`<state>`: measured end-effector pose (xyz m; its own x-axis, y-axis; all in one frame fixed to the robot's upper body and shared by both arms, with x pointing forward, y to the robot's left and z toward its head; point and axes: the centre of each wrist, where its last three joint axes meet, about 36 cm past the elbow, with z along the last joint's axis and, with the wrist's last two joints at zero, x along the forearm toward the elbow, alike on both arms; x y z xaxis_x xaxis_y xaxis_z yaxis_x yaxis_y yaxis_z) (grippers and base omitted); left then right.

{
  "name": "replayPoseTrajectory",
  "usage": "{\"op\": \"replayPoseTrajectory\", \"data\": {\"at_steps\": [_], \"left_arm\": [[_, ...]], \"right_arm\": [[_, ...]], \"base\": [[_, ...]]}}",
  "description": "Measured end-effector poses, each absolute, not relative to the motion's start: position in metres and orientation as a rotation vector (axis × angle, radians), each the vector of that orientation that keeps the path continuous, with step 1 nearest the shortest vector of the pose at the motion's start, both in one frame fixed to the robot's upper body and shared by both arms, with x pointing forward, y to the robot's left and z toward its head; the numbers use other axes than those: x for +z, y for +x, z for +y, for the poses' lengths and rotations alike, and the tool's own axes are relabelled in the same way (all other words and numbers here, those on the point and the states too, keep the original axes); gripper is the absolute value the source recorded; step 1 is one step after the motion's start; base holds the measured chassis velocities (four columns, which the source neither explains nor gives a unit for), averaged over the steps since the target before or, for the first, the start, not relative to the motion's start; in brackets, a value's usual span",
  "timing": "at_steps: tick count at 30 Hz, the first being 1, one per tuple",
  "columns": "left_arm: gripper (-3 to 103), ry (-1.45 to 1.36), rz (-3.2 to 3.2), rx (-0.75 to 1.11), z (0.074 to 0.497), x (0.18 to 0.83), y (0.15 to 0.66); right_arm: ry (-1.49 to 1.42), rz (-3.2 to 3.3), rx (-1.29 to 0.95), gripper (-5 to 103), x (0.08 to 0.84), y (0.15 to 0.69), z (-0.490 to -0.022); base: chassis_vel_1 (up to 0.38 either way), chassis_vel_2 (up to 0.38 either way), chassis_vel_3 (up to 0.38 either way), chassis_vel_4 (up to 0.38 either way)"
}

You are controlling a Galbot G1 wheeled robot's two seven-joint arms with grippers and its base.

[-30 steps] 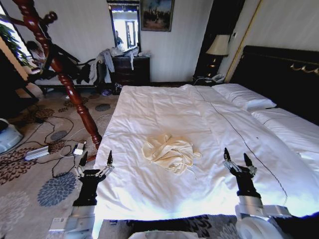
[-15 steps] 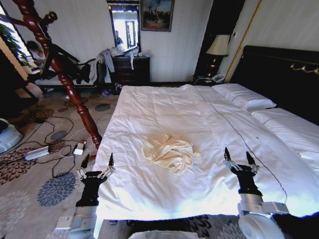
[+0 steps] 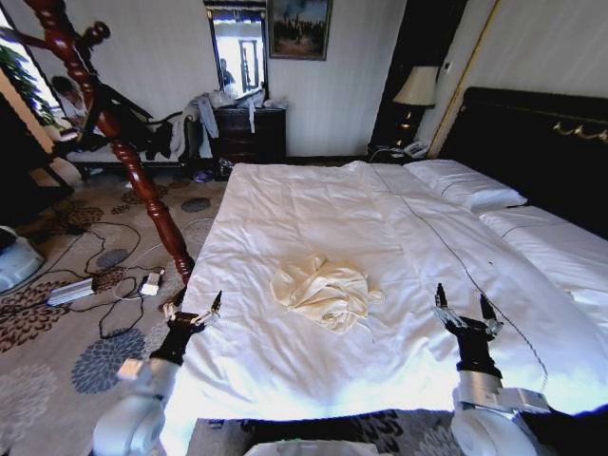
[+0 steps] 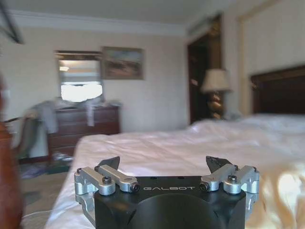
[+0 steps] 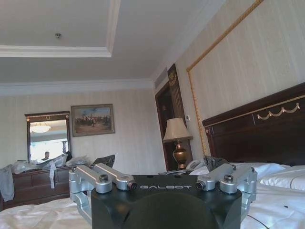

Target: Pick up the clothes from the bed and hang them on the clothes hanger.

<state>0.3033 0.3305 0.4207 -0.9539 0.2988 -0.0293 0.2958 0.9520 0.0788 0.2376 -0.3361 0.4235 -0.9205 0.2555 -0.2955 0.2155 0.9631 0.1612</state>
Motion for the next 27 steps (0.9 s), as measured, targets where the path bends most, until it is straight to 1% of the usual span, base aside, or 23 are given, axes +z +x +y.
{"op": "replayPoseTrajectory", "data": {"at_steps": [1,2,3,4,5,6,8,9,13,16,18,19,21,22,23,24,27], "left_arm": [[100,0.467,3.063,0.114,0.33,0.421,0.303],[100,0.53,3.069,0.206,0.338,0.419,0.316],[100,0.545,3.068,0.229,0.34,0.418,0.319],[100,0.618,3.059,0.35,0.347,0.417,0.336],[100,0.618,3.059,0.35,0.347,0.417,0.336],[100,0.664,3.047,0.415,0.349,0.416,0.346],[100,0.779,2.996,0.529,0.346,0.415,0.373],[100,0.779,2.996,0.529,0.346,0.415,0.373],[100,0.952,2.891,0.665,0.325,0.405,0.413],[100,1.023,2.86,0.701,0.316,0.395,0.421],[100,1.141,2.81,0.737,0.301,0.38,0.432],[100,1.141,2.81,0.737,0.301,0.38,0.432],[100,1.222,2.771,0.742,0.286,0.371,0.44],[103,1.259,2.752,0.741,0.277,0.367,0.445],[101,1.286,2.736,0.739,0.269,0.363,0.448],[101,1.286,2.736,0.739,0.269,0.363,0.448],[99,1.338,2.688,0.761,0.248,0.35,0.459]], "right_arm": [[0.344,2.796,0.18,100,0.423,0.238,-0.336],[0.356,2.795,0.183,100,0.422,0.237,-0.336],[0.36,2.796,0.185,100,0.422,0.237,-0.336],[0.378,2.793,0.194,100,0.42,0.237,-0.336],[0.378,2.793,0.194,100,0.42,0.237,-0.336],[0.388,2.792,0.199,100,0.419,0.237,-0.335],[0.416,2.792,0.213,100,0.416,0.237,-0.334],[0.416,2.792,0.213,100,0.416,0.237,-0.334],[0.454,2.805,0.214,100,0.409,0.235,-0.335],[0.474,2.812,0.209,100,0.406,0.234,-0.338],[0.508,2.815,0.206,100,0.402,0.236,-0.343],[0.508,2.815,0.206,100,0.402,0.236,-0.343],[0.522,2.808,0.206,100,0.401,0.238,-0.345],[0.53,2.802,0.209,100,0.401,0.24,-0.346],[0.536,2.795,0.215,100,0.401,0.242,-0.346],[0.536,2.795,0.215,100,0.401,0.242,-0.346],[0.547,2.779,0.234,100,0.401,0.246,-0.345]], "base": [[0.0,0.0,0.0,0.0],[0.0,0.0,0.0,0.0],[0.0,0.0,0.0,0.0],[0.0,0.0,0.0,0.0],[0.0,0.0,0.0,0.0],[0.0,0.0,0.0,0.0],[0.0,0.0,0.0,0.0],[0.0,0.0,0.0,0.0],[0.0,0.0,0.0,0.0],[0.0,0.0,0.0,0.0],[0.0,0.0,0.0,0.0],[0.0,0.0,0.0,0.0],[0.0,0.0,0.0,0.0],[0.0,0.0,0.0,0.0],[0.0,0.0,0.0,0.0],[0.0,0.0,0.0,0.0],[0.0,0.0,0.0,0.0]]}}
